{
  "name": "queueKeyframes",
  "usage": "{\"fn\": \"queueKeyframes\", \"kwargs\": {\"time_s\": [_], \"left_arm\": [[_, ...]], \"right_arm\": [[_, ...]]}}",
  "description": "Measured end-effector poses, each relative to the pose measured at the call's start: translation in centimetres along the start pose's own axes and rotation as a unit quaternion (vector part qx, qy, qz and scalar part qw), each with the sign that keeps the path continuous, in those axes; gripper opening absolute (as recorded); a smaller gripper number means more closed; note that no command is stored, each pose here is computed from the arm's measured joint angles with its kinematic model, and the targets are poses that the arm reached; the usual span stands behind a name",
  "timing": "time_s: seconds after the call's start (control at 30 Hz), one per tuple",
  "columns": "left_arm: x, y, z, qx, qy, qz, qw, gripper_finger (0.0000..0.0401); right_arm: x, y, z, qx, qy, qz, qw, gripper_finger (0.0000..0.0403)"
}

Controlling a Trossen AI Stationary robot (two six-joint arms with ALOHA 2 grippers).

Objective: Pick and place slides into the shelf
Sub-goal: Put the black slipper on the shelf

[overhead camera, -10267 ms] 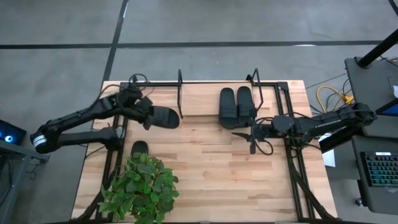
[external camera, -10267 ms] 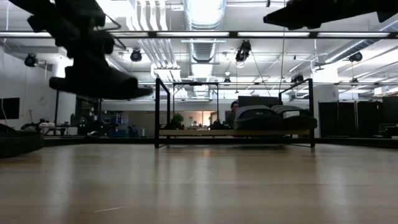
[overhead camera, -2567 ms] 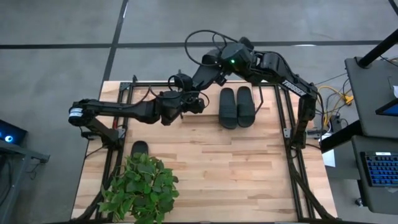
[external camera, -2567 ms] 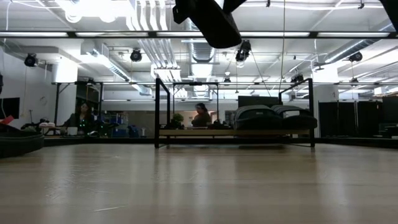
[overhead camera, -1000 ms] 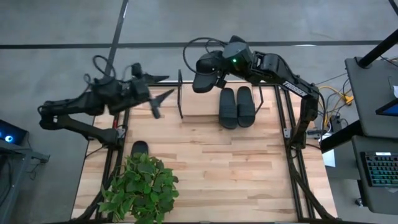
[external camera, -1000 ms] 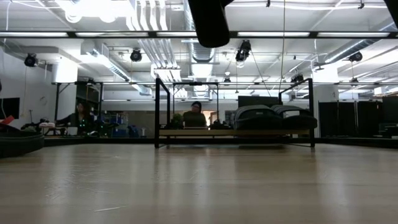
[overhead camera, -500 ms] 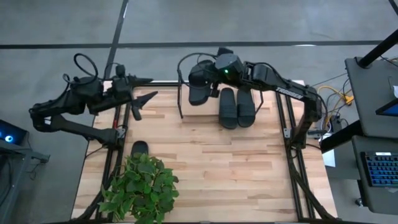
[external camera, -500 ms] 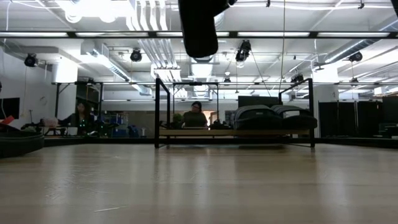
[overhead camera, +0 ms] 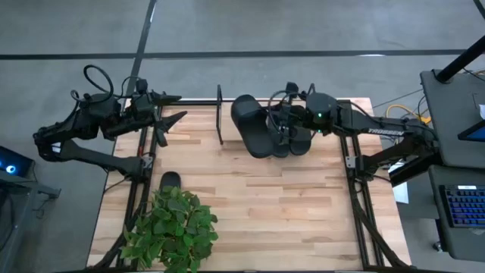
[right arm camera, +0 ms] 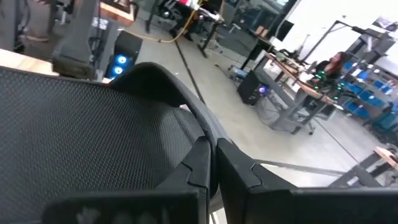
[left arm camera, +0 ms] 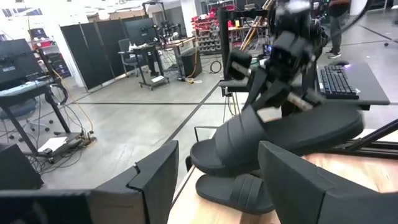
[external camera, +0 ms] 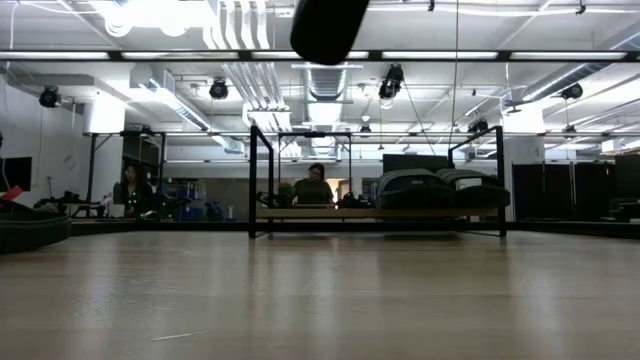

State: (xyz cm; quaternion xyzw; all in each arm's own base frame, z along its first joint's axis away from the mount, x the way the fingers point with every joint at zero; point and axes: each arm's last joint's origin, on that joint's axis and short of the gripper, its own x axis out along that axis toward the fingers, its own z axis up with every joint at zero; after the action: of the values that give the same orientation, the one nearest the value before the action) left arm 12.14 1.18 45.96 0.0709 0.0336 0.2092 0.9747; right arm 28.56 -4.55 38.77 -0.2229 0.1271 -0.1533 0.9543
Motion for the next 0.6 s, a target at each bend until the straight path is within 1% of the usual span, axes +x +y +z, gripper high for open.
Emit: {"fn": "queueKeyframes", "kwargs": {"time_s": [0.17,0.3,0.43,0.6], "left_arm": [[0.5,-0.3,-0.2,0.005,0.011,-0.001,1.0,0.0206],[1.1,-0.5,-0.3,0.009,0.021,0.008,1.0,0.0206],[1.5,-0.6,-0.4,0.012,0.028,0.024,0.999,0.0206],[1.5,-0.6,-0.4,0.012,0.028,0.025,0.999,0.0206]], "right_arm": [[0.7,1.6,-3.9,-0.006,-0.011,-0.016,1.0,0.0008],[1.9,2.5,-6.1,-0.019,-0.019,-0.036,0.999,0.0008],[3.4,3.1,-7.5,-0.027,0.003,-0.047,0.999,0.0008],[6.1,4.0,-8.5,-0.036,0.042,-0.052,0.997,0.0008]]}}
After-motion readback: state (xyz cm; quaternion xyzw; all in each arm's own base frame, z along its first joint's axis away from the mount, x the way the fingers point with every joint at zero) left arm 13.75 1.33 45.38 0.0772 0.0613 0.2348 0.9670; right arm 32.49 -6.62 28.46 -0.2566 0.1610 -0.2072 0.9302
